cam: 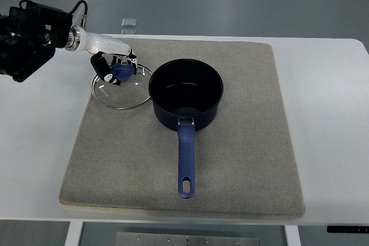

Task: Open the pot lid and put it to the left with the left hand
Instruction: 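Lower the lid onto the mat beside the pot, nearer the left arm, then open the left hand and release the lid knob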

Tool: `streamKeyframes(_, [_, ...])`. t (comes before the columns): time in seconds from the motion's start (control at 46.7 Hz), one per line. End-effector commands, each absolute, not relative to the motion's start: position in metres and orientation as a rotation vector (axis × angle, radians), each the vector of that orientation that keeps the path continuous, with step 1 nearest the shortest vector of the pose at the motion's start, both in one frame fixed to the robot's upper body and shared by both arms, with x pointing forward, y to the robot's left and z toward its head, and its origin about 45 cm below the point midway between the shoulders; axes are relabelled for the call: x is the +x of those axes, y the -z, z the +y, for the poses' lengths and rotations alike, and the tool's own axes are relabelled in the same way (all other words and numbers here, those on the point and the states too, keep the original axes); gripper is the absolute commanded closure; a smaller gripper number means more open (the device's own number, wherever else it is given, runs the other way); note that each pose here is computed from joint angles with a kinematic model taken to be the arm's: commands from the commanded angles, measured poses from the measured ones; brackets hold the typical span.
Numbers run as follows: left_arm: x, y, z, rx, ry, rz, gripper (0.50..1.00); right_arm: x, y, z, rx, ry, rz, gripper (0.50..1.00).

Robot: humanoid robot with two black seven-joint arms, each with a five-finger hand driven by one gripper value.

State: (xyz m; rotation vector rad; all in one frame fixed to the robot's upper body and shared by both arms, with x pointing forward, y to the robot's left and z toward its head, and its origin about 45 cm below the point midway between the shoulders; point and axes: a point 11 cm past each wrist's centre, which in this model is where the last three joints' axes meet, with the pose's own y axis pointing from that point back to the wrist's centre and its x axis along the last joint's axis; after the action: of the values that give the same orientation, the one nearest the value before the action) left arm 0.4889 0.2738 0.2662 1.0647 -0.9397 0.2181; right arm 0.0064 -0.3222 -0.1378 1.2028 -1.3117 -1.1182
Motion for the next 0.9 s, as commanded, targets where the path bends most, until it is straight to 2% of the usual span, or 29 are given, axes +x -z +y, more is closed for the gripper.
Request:
streamKeyframes(0.0, [0.488,-0.2649,0.2727,1.063,-0.213,-0.937,0.982,0.0069,0.1378,-0.3222,1.203,1.118,-1.312,0.585])
streamKeyframes(0.214, [0.4879,-0.265,0.2721,1.058,-0.215,-0.936,0.887,0.006,0.1378,-0.3222,1.202,1.119,-1.311,0.585])
streamKeyframes(0.3, [0.488,-0.2657,0.2719,1.058,-0.215,-0.934,0.87,0.006,0.1378,-0.3222,1.202,1.119,-1.311,0.585])
streamKeyframes(0.321, [0.488,-0.2657,0.2719,1.058,-0.215,-0.934,0.849,0.006,0.1378,-0.3222,1.202,1.119,-1.311,0.585])
streamKeyframes(0.385, [0.4877,-0.2654,0.2715,1.057,-0.213,-0.931,0.844,0.006,0.1378,-0.3222,1.203,1.118,-1.31,0.585])
streamKeyframes(0.449, [0.4873,-0.2645,0.2717,1.058,-0.211,-0.928,0.814,0.006,0.1378,-0.3222,1.202,1.119,-1.311,0.585])
streamKeyframes(0.621, [0.487,-0.2648,0.2702,1.055,-0.207,-0.927,0.806,0.006,0.1378,-0.3222,1.202,1.119,-1.311,0.585])
streamKeyframes(0.642, [0.4873,-0.2655,0.2707,1.053,-0.212,-0.929,0.738,0.006,0.1378,-0.3222,1.202,1.119,-1.311,0.585])
streamKeyframes(0.663, [0.4875,-0.2667,0.2698,1.05,-0.213,-0.93,0.637,0.006,0.1378,-0.3222,1.202,1.119,-1.311,0.585])
streamKeyframes(0.685, [0.488,-0.2679,0.2693,1.047,-0.216,-0.931,0.588,0.0069,0.1378,-0.3222,1.203,1.118,-1.312,0.585])
streamKeyframes(0.877, [0.488,-0.2684,0.2685,1.033,-0.228,-0.92,0.536,0.0069,0.1378,-0.3222,1.204,1.117,-1.311,0.585])
